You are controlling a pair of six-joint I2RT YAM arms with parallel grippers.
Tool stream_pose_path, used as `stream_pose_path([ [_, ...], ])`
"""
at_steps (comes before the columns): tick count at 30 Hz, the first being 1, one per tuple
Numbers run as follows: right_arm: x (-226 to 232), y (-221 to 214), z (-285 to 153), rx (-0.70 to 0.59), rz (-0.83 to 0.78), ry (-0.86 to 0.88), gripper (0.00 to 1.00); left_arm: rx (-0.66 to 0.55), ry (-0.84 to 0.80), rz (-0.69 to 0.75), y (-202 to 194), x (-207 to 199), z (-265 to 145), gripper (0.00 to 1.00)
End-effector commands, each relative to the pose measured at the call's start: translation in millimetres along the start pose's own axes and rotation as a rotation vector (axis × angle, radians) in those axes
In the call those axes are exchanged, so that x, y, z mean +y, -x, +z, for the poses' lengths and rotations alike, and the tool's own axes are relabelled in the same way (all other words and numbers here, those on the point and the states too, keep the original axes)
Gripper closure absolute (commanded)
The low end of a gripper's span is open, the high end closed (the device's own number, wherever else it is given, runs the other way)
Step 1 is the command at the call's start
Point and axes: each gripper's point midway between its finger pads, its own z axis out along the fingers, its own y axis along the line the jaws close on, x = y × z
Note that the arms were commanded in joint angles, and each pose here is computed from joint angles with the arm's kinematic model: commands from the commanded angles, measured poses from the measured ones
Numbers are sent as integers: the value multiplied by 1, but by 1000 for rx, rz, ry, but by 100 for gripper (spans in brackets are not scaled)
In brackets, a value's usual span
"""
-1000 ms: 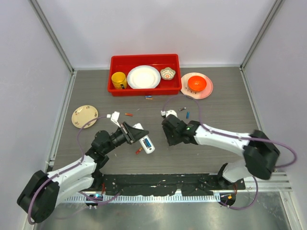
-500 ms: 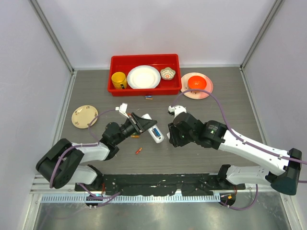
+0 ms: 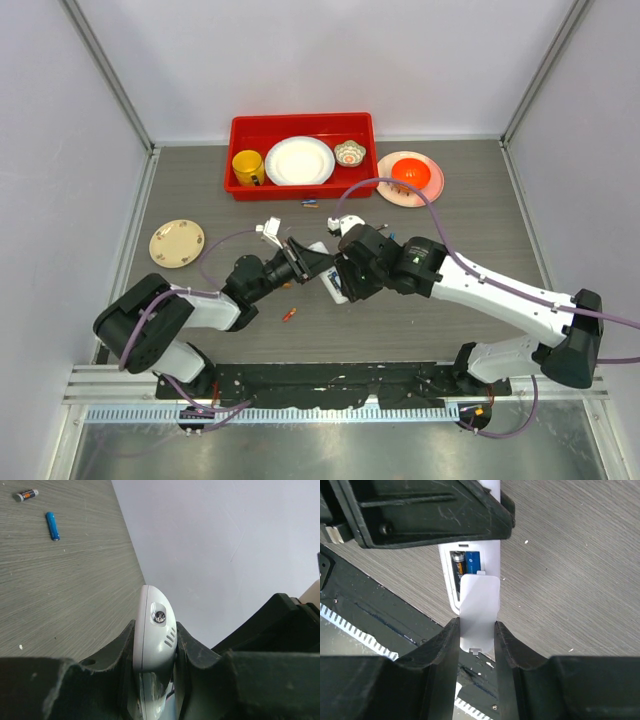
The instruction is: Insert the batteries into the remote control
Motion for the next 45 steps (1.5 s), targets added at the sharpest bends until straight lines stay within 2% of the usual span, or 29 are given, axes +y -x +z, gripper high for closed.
stream_pose_path([
  [1, 9, 18, -7, -32, -36, 24, 99, -10, -121, 13, 8, -33, 8, 100],
  [14, 11, 27, 9, -23, -59, -6, 99, 15, -129, -2, 3, -31, 7, 100],
  [45, -1, 27, 18, -4, -96, -82, 99, 47, -148, -4, -6, -36, 7, 100],
])
